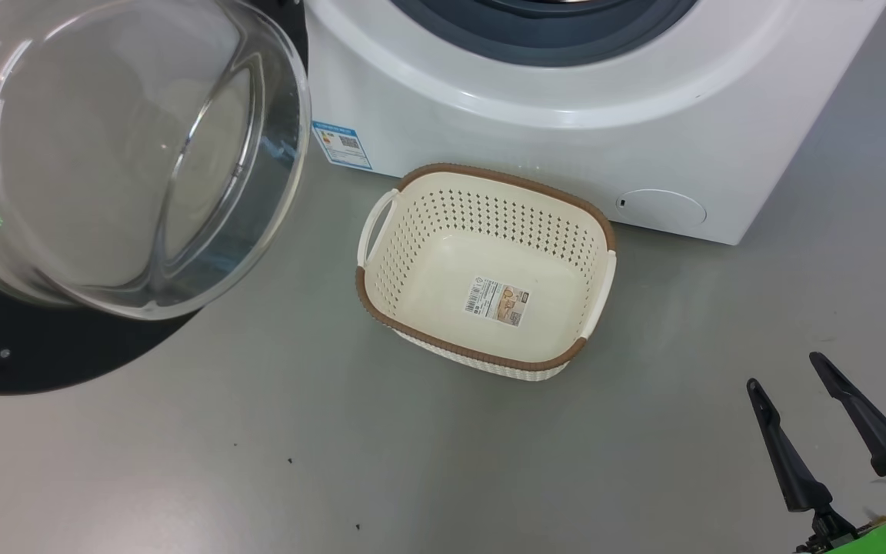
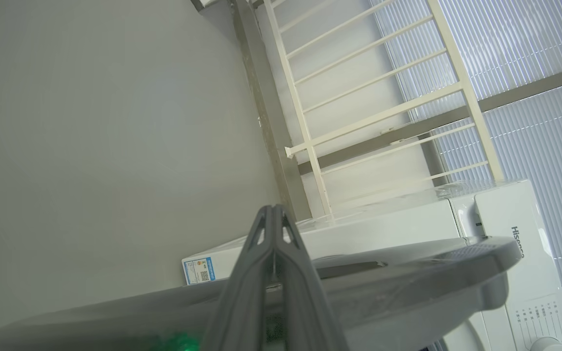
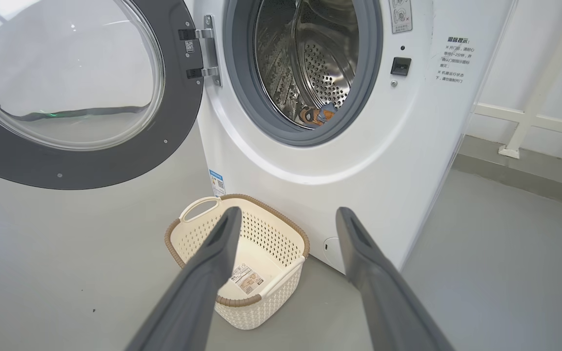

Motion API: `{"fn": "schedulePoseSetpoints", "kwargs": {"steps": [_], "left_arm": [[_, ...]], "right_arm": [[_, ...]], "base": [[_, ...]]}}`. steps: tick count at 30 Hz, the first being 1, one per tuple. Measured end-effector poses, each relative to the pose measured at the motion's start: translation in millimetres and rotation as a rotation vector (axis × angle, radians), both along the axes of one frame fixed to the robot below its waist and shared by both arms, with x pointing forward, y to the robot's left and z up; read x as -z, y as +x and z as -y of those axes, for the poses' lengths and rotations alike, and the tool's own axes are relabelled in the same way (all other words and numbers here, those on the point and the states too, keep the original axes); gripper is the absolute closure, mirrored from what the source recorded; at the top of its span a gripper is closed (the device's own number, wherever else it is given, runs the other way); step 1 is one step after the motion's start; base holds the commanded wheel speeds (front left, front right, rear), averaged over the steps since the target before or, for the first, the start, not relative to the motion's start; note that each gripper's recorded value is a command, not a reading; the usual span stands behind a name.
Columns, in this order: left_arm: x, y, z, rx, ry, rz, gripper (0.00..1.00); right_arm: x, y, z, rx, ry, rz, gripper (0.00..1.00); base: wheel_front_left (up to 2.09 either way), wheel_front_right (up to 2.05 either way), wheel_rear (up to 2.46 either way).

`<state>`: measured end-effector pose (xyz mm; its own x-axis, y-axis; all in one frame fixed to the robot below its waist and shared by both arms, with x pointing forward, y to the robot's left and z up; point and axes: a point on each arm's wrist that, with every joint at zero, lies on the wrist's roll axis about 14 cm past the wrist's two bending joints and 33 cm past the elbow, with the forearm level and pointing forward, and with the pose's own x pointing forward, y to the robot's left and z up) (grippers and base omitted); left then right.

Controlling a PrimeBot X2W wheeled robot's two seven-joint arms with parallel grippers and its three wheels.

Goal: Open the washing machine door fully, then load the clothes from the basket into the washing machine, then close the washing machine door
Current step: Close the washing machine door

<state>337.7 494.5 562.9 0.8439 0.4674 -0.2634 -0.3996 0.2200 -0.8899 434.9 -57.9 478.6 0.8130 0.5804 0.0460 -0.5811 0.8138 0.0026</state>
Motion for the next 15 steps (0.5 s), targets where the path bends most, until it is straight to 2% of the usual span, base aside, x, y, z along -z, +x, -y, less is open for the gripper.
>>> {"fn": "schedulePoseSetpoints", "kwargs": {"steps": [6, 15], "left_arm": [[-1.3, -1.9, 17.3, 0.119, -0.011, -0.003, 1.0], [-8.0, -4.4, 50.5, 0.27, -0.077, 0.079, 1.0]], "right_arm": [[-2.4, -0.3, -3.4, -0.009, 0.002, 0.006, 0.0], [-7.7, -2.1, -8.1, -0.02, 0.006, 0.017, 0.0]], "base": [[0.0, 0.0, 0.0], [0.0, 0.0, 0.0]]}}
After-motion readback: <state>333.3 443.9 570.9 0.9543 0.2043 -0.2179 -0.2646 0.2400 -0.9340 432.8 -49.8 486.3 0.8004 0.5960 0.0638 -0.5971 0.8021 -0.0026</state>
